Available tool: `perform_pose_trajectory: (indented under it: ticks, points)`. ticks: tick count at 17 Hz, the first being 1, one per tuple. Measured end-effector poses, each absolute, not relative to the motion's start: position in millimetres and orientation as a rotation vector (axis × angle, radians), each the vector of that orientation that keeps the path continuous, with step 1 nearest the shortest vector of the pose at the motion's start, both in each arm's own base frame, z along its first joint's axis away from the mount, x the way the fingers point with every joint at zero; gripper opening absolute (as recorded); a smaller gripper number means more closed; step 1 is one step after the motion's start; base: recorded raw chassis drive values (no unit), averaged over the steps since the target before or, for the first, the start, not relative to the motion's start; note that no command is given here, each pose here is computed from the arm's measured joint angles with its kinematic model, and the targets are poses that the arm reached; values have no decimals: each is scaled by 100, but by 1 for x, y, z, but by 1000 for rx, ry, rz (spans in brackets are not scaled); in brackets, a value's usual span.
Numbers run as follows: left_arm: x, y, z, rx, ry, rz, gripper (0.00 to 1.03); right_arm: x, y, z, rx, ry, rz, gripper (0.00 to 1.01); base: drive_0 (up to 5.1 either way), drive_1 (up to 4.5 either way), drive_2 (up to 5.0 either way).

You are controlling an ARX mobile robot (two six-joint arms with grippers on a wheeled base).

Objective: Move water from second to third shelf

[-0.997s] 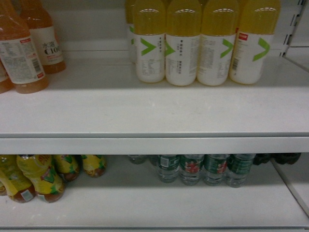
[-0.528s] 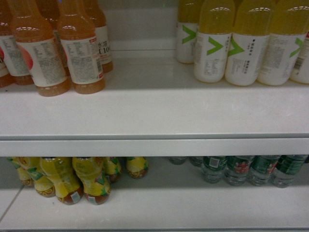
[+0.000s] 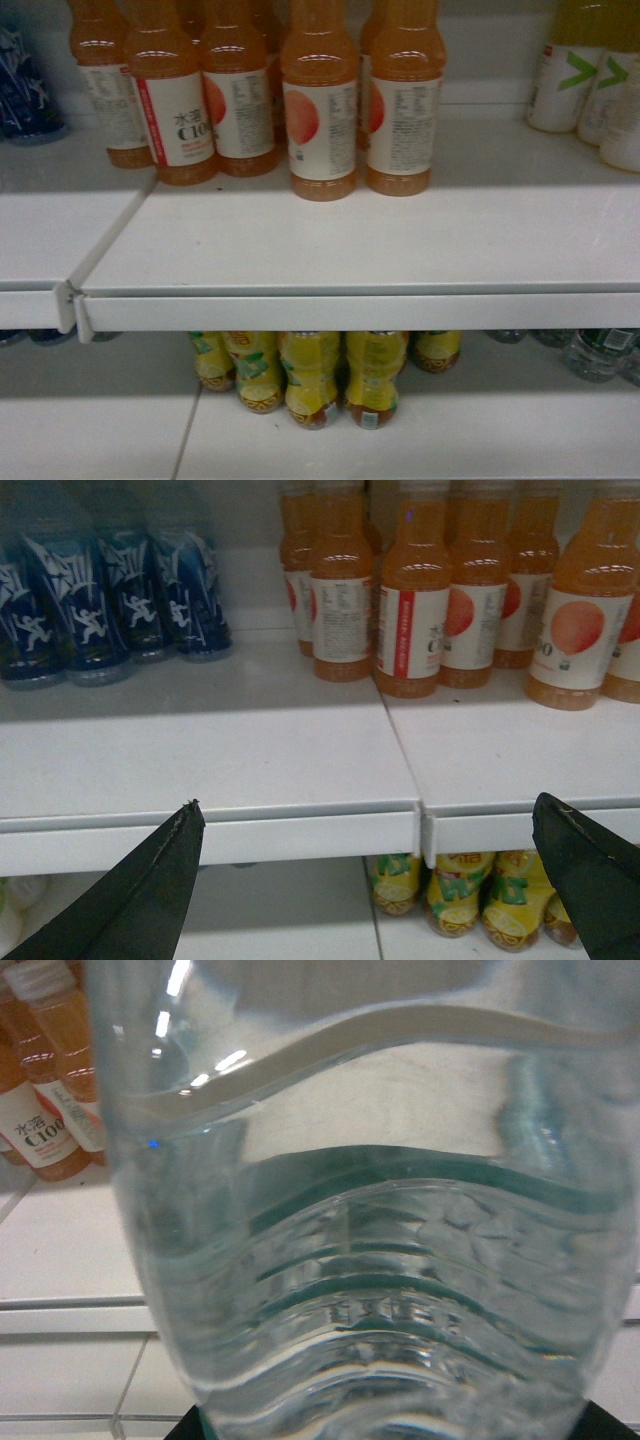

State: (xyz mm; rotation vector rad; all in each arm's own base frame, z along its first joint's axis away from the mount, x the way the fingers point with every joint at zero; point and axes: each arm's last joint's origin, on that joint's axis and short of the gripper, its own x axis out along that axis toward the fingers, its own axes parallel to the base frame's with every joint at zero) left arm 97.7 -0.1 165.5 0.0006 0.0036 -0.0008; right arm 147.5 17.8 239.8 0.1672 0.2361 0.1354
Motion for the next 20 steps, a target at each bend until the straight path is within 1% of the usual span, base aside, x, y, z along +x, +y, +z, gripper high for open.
perform_pose_trajectory:
  ticks: [20]
  points:
    - [98, 0, 166, 1, 4, 0, 98, 147, 18, 240, 167, 237, 133, 40, -503, 243, 243]
